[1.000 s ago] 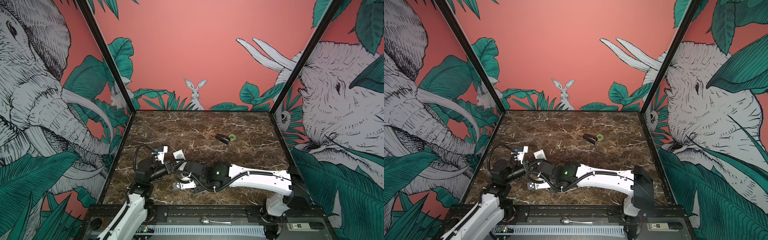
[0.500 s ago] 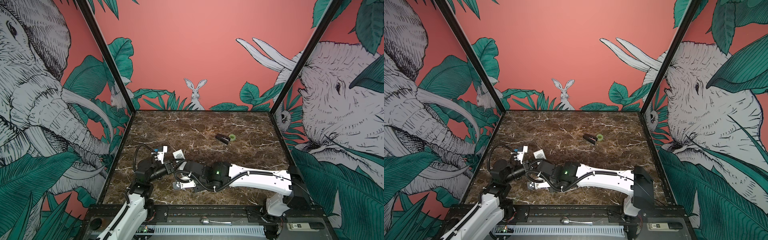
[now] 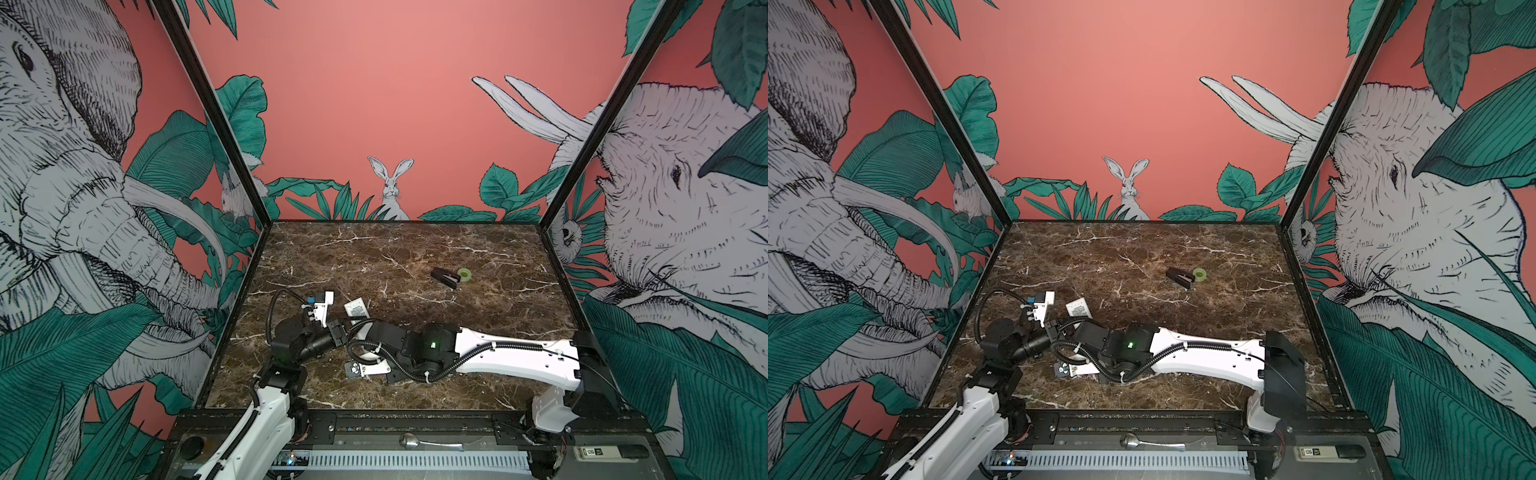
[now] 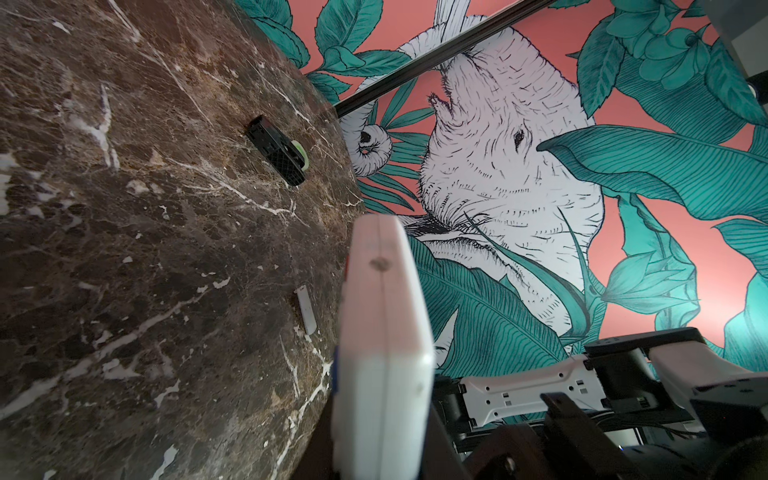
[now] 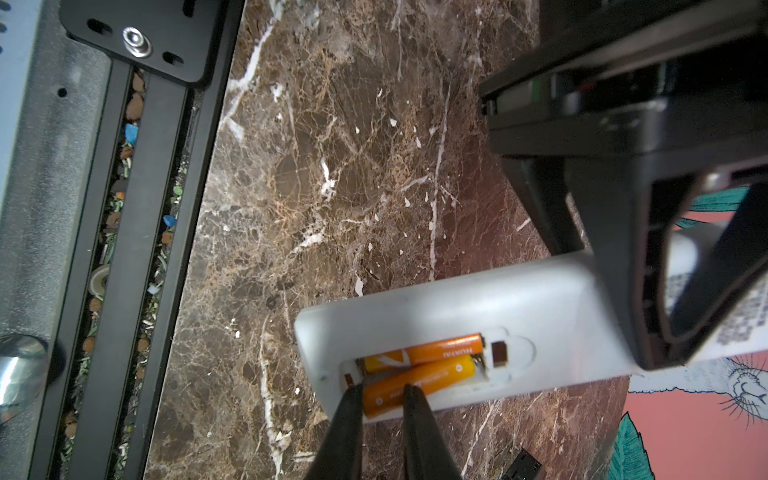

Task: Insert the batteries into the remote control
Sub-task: 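Press the second battery down into the compartment with the right gripper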

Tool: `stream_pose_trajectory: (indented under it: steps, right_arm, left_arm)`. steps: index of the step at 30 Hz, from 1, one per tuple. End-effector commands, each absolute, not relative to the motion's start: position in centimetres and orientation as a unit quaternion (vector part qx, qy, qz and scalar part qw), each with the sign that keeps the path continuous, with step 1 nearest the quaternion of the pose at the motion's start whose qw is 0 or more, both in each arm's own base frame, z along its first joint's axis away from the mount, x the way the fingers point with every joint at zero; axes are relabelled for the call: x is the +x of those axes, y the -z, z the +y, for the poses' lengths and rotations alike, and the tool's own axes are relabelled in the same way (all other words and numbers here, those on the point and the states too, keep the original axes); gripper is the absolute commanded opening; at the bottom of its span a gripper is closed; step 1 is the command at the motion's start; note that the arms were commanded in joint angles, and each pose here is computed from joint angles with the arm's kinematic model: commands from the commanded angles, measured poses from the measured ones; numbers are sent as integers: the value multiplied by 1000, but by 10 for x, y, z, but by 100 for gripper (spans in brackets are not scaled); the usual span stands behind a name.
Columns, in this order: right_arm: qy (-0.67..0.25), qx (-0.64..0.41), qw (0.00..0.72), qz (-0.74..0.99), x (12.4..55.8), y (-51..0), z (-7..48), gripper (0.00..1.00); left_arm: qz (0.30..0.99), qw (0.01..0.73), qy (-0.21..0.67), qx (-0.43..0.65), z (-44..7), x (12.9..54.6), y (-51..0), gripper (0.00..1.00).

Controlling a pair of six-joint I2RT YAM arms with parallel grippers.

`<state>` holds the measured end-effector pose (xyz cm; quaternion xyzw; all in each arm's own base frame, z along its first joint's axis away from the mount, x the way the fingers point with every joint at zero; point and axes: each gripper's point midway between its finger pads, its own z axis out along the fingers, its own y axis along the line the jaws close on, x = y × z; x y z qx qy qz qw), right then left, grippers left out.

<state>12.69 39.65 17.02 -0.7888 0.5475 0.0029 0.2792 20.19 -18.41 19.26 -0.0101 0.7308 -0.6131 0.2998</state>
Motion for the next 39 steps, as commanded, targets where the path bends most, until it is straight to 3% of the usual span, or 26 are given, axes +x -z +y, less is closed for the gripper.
stream_pose_trajectory:
  steps: [1,17,31,39]
  right_arm:
    - [6,-779,298,552,141,-172,408,18]
    - [8,-772,298,562,149,-166,411,13]
    - [18,-765,282,578,157,-160,407,3]
    - [9,-767,273,581,151,-158,399,7]
  left_arm:
    - [701,311,640,38,-190,192,-226,0]
    - [700,310,642,41,-191,192,-227,0]
    - [702,310,640,40,-191,192,-224,0]
    - [706,319,632,29,-188,195,-225,0]
